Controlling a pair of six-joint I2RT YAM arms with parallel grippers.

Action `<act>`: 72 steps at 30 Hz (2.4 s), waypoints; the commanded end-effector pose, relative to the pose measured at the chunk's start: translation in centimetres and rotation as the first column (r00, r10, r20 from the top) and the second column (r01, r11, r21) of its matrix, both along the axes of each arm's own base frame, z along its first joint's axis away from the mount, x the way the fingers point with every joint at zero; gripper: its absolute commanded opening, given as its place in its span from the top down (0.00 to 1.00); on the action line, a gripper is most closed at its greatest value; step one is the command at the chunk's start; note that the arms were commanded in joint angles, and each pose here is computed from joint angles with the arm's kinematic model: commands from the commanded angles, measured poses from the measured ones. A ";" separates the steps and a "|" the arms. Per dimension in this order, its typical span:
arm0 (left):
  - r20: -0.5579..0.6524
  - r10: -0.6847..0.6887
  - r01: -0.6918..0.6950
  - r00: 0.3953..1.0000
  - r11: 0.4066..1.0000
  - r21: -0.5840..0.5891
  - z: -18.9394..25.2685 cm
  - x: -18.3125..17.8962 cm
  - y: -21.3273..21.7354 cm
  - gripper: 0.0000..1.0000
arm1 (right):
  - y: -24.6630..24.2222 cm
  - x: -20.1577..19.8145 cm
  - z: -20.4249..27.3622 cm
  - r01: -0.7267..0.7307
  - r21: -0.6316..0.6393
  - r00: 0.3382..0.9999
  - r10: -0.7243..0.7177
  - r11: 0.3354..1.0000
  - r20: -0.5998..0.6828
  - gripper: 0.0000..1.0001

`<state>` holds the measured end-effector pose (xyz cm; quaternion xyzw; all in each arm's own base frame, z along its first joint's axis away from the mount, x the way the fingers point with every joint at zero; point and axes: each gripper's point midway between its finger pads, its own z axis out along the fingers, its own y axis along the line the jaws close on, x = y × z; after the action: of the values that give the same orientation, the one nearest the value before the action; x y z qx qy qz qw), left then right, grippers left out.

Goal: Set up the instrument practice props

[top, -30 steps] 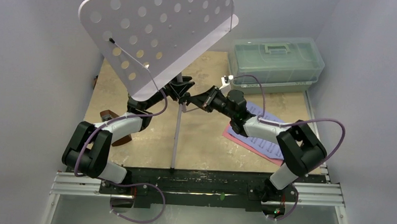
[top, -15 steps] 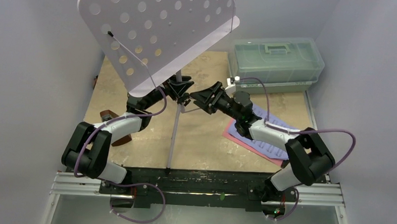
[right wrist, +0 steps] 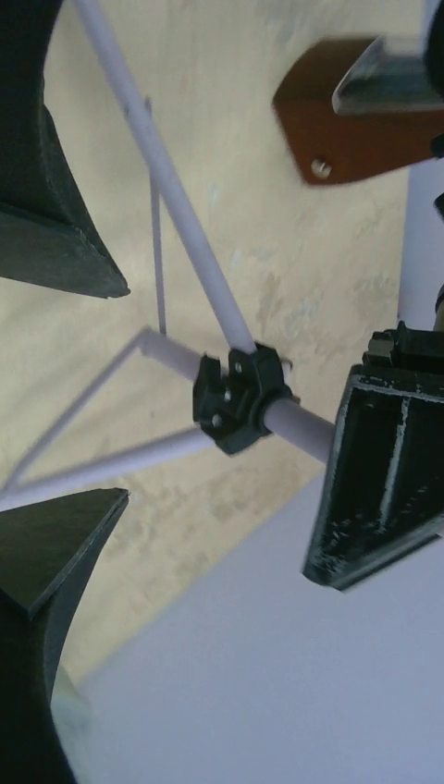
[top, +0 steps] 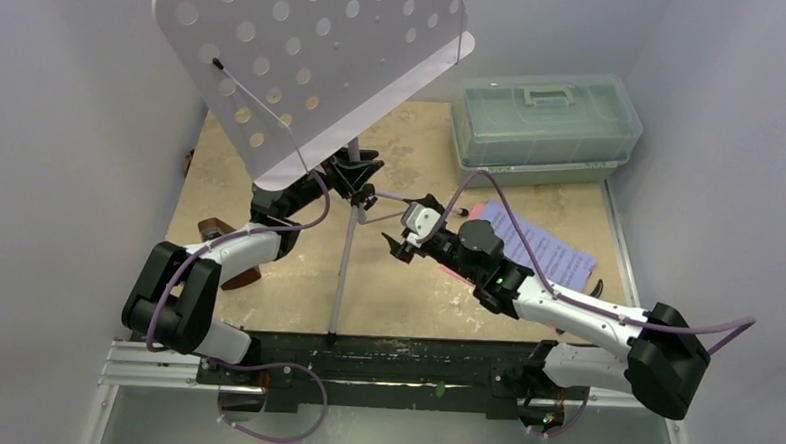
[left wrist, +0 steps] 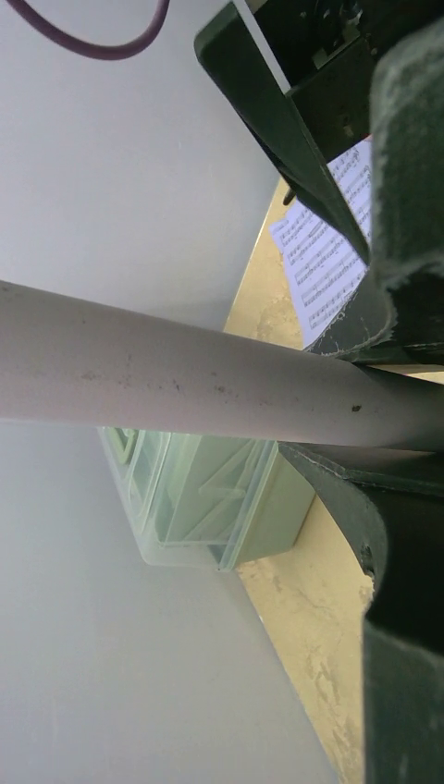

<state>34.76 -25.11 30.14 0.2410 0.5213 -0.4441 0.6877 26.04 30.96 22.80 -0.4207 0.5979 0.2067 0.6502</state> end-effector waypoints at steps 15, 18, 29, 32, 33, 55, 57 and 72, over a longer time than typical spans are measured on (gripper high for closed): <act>0.152 0.034 -0.007 0.988 0.985 -0.172 7.8 -2.1 1.8 1.00 | 4.5 3.1 4.1 0.047 -0.371 0.704 0.233 0.928 0.671 0.39; 0.153 0.032 -0.005 0.988 0.985 -0.170 7.8 -2.1 1.8 1.00 | 5.1 3.8 3.0 0.048 -0.383 0.719 0.234 0.923 0.655 0.45; 0.150 0.018 0.010 0.989 0.983 -0.184 8.0 -2.3 1.7 1.00 | 5.0 5.1 2.6 0.085 -0.193 0.820 0.041 0.978 0.571 0.61; 0.141 0.023 0.003 0.990 0.984 -0.180 7.7 -2.0 1.7 1.00 | 5.2 5.2 3.0 0.062 -0.058 0.893 -0.030 0.996 0.449 0.73; 0.141 0.021 0.005 0.990 0.984 -0.181 7.8 -2.1 1.7 1.00 | 5.4 5.1 2.9 0.052 -0.003 0.922 -0.047 0.999 0.385 0.77; 0.129 0.025 0.000 0.991 0.982 -0.187 7.7 -2.0 1.6 1.00 | 3.7 4.6 5.5 0.597 0.731 0.523 0.531 0.330 -0.667 0.75; 0.140 0.019 0.007 0.990 0.982 -0.188 8.0 -2.4 1.5 1.00 | 3.3 4.8 5.1 0.618 0.721 0.515 0.531 0.315 -0.673 0.60; 0.132 0.029 -0.005 0.991 0.984 -0.178 7.9 -2.4 1.3 1.00 | 0.6 3.3 2.6 0.191 0.426 0.929 -0.023 0.885 -0.369 0.23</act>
<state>34.33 -25.13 30.68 0.2305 0.5256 -0.4520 0.6829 29.78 32.08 24.83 0.0373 0.6801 0.5056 0.5296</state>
